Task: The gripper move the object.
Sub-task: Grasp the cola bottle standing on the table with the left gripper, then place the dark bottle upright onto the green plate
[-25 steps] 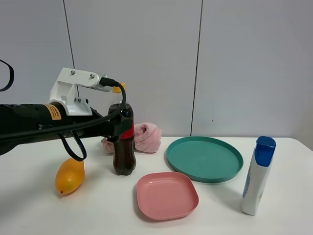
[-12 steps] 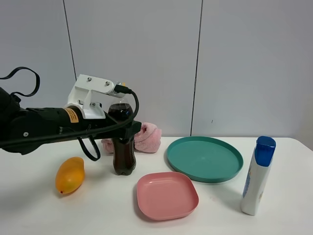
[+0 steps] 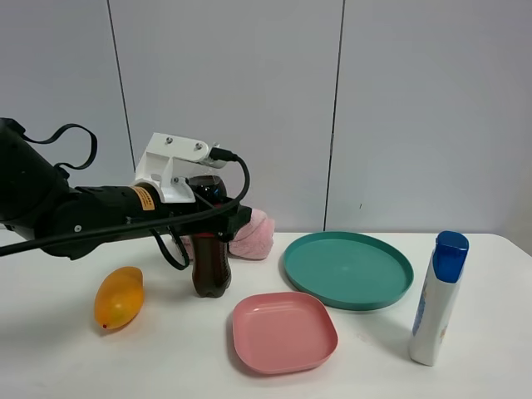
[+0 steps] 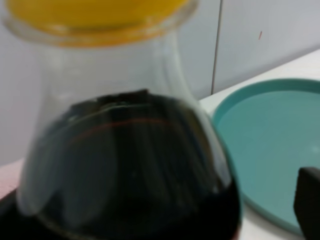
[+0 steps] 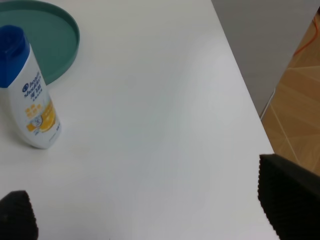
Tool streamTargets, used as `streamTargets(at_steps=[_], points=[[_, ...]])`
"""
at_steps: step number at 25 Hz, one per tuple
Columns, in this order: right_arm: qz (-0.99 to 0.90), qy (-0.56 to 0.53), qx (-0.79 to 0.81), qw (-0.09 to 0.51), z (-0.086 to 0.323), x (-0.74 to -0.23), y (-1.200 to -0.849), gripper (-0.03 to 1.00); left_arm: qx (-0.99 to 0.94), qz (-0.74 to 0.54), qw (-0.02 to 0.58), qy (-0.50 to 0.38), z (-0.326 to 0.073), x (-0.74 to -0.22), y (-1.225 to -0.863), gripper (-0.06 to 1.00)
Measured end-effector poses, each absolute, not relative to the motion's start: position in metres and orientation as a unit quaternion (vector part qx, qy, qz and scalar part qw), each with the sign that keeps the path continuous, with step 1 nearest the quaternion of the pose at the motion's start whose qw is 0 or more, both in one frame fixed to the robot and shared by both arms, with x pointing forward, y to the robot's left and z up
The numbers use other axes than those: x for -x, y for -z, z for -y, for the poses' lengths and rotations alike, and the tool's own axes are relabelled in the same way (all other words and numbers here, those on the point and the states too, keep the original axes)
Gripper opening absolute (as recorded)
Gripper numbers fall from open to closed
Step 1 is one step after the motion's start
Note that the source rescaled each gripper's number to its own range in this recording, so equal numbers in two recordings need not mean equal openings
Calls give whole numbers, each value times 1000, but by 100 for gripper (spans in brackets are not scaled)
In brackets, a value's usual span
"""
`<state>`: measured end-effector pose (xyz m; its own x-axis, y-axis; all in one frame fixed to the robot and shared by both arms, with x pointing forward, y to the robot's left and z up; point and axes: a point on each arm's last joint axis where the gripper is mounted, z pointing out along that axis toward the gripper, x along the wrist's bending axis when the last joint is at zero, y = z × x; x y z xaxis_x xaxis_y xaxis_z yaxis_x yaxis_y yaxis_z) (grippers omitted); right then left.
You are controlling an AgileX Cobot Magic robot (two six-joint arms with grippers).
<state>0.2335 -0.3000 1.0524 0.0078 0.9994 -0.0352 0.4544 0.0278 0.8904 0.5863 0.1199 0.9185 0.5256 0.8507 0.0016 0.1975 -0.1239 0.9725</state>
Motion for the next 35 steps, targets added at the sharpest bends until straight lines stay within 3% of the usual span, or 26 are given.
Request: streamTargets(at_steps=[9,10,11,12,13,14,15,27,30,35], points=[[-607,-357,-599,381,300,-234,-1052,100,-692,-387,533,-297,-117,-593,-904,100],[-607,-357,-599,381,300,-234,-1052,100,-693,-387,532,-296,-117,-593,-903,96],[-607,-357,-599,381,300,-234,-1052,100,-693,-387,532,-296,-117,-593,-903,87],[-607,-357,-599,381,300,-234,-1052,100,-693,-387,532,-296,-117,-593,-903,70],[-607,-357,-599,381,300,-234,-1052,100,-692,-387,532,-297,-117,-593,-903,45],[-607,-357,-599,381,300,-234,-1052,100,-690,-389,532,-298,-117,-594,-904,13],[-607,-357,-599,381,300,-234,-1052,100,-690,-389,532,-299,-117,-595,-904,0],[-607,-357,-599,381,300,-234,-1052,100,-696,-395,524,-290,-116,-592,-911,3],[-607,-357,-599,381,300,-234,-1052,100,-707,-396,516,-278,-111,-584,-925,3],[-607,-357,-599,381,300,-234,-1052,100,-690,-369,559,-274,-92,-569,-966,3]])
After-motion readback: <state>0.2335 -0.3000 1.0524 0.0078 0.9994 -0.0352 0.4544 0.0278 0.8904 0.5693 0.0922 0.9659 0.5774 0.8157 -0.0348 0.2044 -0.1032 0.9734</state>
